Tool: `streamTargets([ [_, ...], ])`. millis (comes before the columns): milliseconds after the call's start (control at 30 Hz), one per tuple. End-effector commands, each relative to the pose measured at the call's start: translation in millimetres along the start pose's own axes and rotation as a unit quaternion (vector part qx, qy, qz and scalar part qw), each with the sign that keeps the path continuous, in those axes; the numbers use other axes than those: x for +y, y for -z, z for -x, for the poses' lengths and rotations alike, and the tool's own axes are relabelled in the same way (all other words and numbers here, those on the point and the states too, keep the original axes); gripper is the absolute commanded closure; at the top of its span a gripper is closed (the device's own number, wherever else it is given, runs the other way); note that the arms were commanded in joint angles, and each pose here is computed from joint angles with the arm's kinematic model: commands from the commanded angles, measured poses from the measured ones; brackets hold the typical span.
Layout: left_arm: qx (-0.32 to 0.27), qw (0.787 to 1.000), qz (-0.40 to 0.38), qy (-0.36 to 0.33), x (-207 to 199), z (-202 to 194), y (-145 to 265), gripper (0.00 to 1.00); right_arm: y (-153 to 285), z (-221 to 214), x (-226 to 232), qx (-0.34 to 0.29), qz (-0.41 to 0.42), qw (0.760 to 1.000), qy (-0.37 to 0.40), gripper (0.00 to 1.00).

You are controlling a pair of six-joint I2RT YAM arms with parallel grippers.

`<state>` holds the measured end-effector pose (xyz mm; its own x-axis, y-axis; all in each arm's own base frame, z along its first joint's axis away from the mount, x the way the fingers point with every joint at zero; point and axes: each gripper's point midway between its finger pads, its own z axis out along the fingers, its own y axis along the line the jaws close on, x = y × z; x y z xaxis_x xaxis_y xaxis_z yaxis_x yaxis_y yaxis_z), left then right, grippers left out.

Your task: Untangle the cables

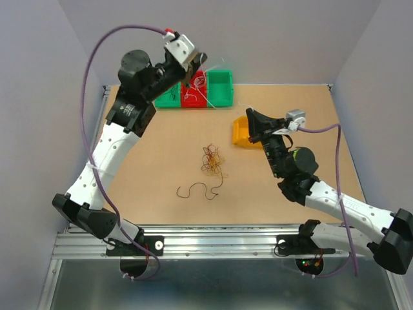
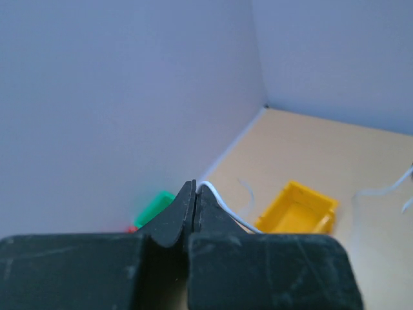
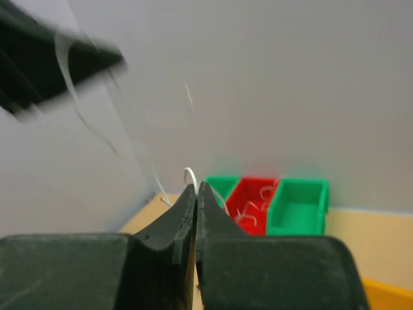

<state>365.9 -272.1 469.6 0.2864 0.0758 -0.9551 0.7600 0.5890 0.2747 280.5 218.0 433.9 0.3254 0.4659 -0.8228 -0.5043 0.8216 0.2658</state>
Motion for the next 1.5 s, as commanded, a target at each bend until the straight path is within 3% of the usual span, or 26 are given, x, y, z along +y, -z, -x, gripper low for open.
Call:
streamTargets([
  [0,0.040,0.995,0.078,-0.050,43,27,3,1.00,0,-39,-19,0.017,-0.046,0.999,0.021,0.99],
  [167,0.083,0.988,0.112,-0.065,73,-3,-27,1.00,-33,-81,-15,0.052,-0.055,0.994,0.075,0.99],
  [300,0.134,0.979,0.140,-0.070,101,-58,-62,1.00,-71,-124,-18,0.074,-0.071,0.988,0.111,1.00],
  [533,0.184,0.964,0.177,-0.078,145,-134,-90,1.00,-121,-180,-42,0.089,-0.064,0.990,0.093,0.99],
  [867,0.171,0.967,0.184,-0.033,205,-224,-95,1.00,-171,-235,-78,0.097,-0.051,0.993,0.037,1.00],
  [1100,0.164,0.970,0.178,-0.022,213,-279,-107,1.00,-197,-275,-87,0.098,-0.033,0.994,0.025,0.99],
  [1467,0.155,0.973,0.171,-0.010,209,-330,-122,1.00,-224,-296,-102,0.073,-0.039,0.997,0.005,0.99],
])
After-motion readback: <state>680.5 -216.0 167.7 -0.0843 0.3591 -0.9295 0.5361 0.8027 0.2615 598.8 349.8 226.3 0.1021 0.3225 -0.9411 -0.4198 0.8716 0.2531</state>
